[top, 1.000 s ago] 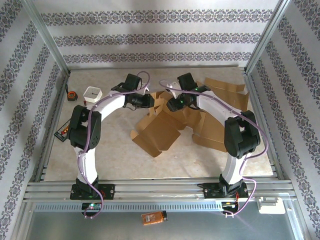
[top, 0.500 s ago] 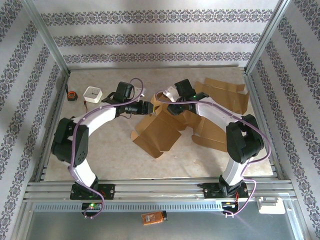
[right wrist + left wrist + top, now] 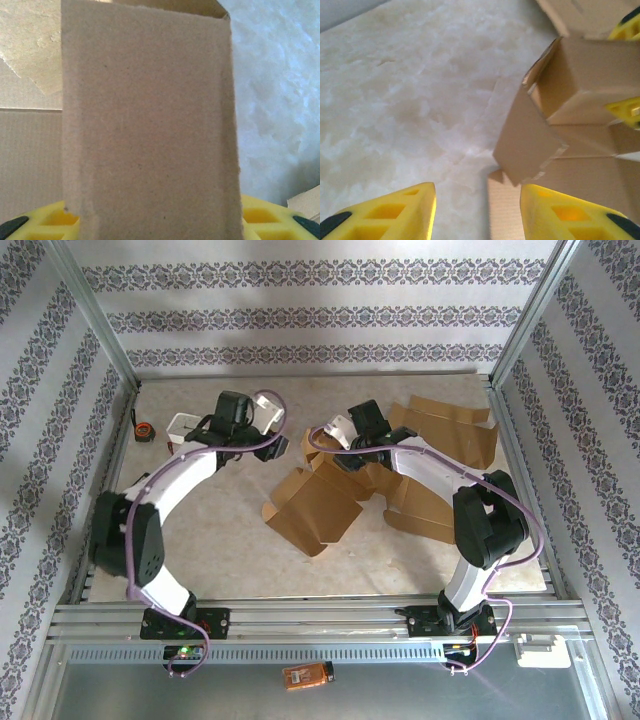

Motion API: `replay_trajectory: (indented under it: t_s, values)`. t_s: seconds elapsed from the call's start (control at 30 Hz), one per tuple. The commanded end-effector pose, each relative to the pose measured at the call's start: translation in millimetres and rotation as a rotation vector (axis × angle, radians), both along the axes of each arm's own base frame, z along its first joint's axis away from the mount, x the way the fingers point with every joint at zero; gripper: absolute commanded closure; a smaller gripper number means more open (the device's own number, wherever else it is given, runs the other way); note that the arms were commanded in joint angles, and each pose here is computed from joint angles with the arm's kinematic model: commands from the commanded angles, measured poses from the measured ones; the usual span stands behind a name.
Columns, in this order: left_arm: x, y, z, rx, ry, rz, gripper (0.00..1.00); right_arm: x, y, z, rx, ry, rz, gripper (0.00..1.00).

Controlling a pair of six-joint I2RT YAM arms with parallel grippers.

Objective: Fold the paper box

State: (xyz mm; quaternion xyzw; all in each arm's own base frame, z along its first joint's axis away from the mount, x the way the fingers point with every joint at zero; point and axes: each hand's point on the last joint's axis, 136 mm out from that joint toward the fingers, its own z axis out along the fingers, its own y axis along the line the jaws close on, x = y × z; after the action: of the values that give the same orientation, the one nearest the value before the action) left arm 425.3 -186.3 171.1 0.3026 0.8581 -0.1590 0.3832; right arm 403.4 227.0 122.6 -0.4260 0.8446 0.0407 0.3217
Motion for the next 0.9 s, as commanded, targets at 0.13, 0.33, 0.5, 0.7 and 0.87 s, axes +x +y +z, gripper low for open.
replay_trajectory:
  t_s: [0.13,0.33,0.5,0.7,0.87]
  values:
    - [24.1,-5.1,-40.3,0.255,0.016,-0.279,0.5,-5.9,4.7,7.2,-0.016,-0.008,0.051,0.49]
    - [34.3,-24.3,-56.0,0.24,0.062,-0.419,0.49,-3.9,7.0,7.7,-0.015,-0.007,0.059,0.49]
    - [18.0,-43.6,-57.4,0.12,0.152,-0.524,0.49,-4.7,6.8,6.6,-0.02,-0.005,0.064,0.49]
    - [6.8,-62.4,-46.9,-0.022,0.19,-0.56,0.5,-5.0,7.8,5.6,-0.019,-0.001,0.067,0.49]
    - [1.2,-73.1,-42.5,-0.099,0.222,-0.552,0.53,-4.4,8.7,5.6,-0.015,-0.001,0.068,0.5]
